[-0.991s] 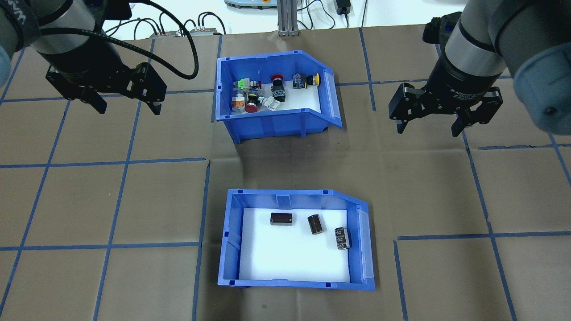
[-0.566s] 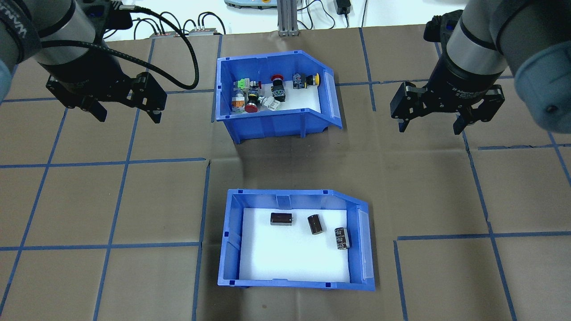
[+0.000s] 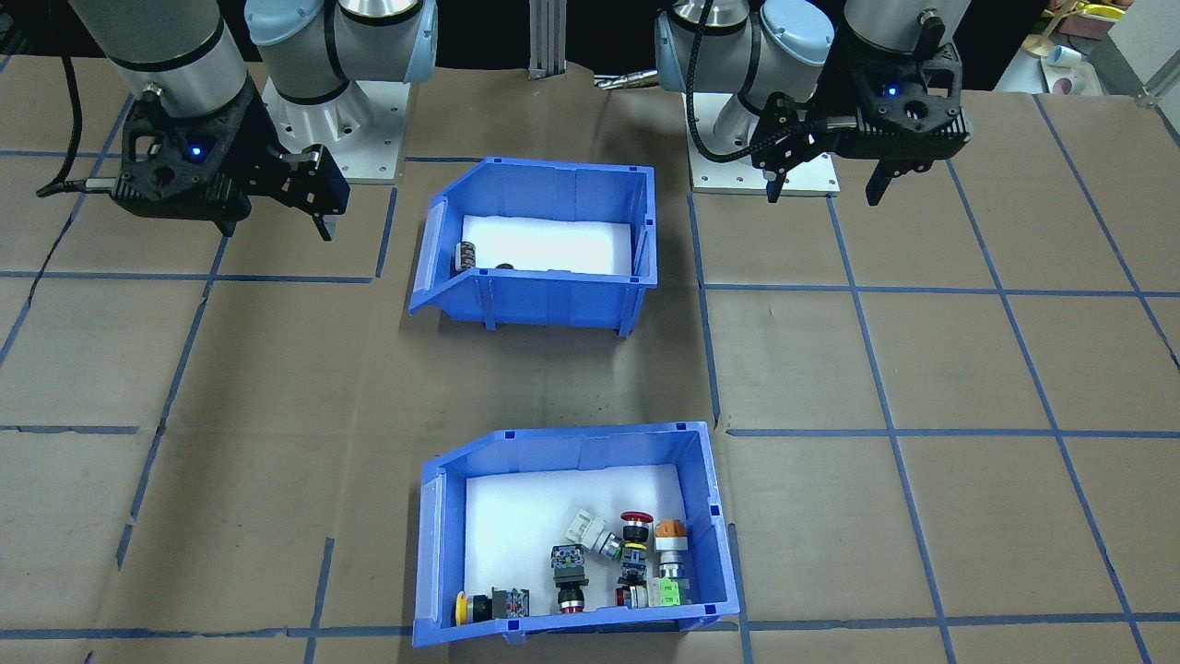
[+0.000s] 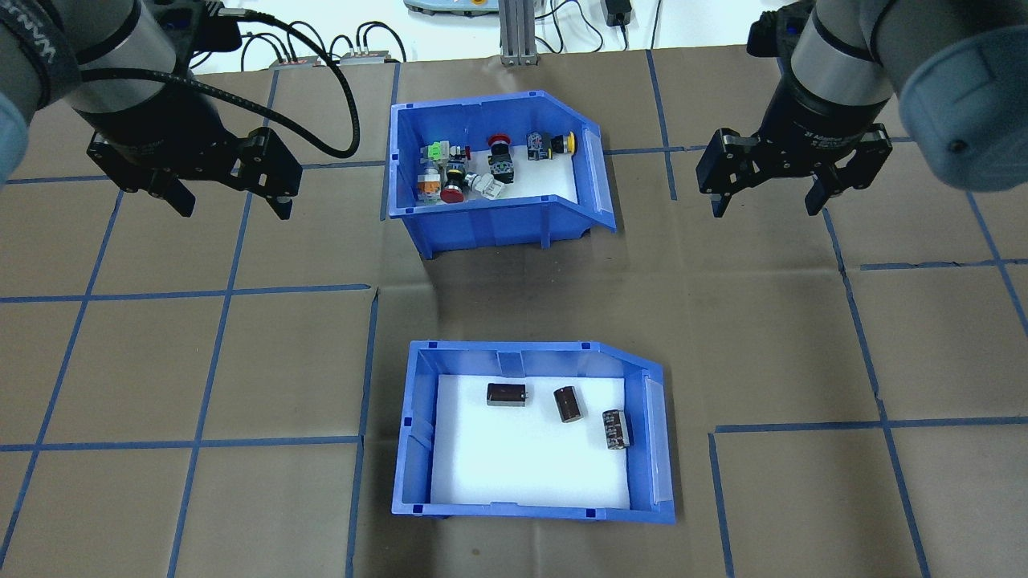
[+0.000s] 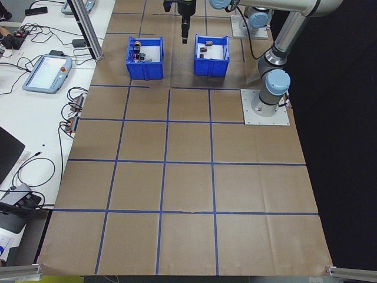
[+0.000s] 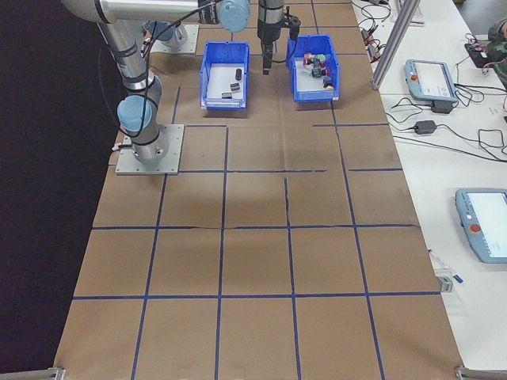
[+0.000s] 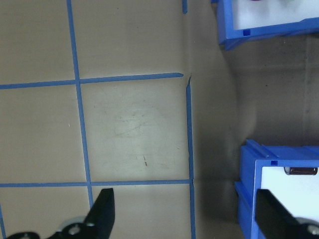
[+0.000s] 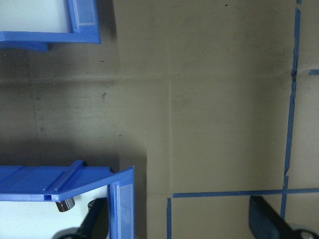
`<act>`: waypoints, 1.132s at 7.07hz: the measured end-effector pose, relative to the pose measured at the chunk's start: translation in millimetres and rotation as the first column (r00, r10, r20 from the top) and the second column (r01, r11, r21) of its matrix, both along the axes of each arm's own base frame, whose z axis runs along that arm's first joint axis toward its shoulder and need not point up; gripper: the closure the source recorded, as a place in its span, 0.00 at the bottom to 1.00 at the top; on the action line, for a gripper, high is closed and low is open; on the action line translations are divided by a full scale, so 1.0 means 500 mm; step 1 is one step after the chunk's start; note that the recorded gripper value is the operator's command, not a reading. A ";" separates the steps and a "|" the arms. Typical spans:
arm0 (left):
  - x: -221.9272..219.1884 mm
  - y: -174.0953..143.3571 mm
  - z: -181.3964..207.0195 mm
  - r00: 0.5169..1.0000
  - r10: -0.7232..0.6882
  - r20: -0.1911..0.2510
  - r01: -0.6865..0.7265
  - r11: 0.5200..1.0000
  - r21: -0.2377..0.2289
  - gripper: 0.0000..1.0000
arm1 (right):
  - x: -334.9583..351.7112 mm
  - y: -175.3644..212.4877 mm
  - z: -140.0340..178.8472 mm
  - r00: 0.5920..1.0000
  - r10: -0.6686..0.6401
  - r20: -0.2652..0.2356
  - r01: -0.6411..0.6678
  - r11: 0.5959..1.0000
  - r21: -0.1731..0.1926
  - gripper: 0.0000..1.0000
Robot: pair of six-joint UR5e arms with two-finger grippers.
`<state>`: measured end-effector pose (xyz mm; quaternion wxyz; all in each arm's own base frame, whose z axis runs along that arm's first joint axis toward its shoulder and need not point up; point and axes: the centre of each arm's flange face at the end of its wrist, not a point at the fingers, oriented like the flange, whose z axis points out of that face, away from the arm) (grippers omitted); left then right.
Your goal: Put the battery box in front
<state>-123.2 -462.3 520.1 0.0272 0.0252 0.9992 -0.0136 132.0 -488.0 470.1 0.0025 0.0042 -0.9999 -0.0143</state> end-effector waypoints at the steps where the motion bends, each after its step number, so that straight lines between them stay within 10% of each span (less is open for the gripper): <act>1: 0.005 -0.009 -0.005 1.000 0.003 0.000 -0.003 1.000 -0.002 0.01 | 0.005 -0.035 -0.004 0.997 0.076 0.007 -0.076 0.997 0.003 0.00; 4: 0.005 -0.044 -0.044 1.000 0.018 0.000 -0.018 1.000 -0.009 0.01 | 0.038 -0.125 -0.029 0.899 0.438 0.021 -0.438 0.899 0.004 0.00; 8: -0.125 0.069 -0.132 0.897 0.440 -0.042 -0.439 0.898 0.042 0.03 | 0.206 -0.201 -0.076 0.433 0.901 0.012 -0.901 0.434 -0.011 0.00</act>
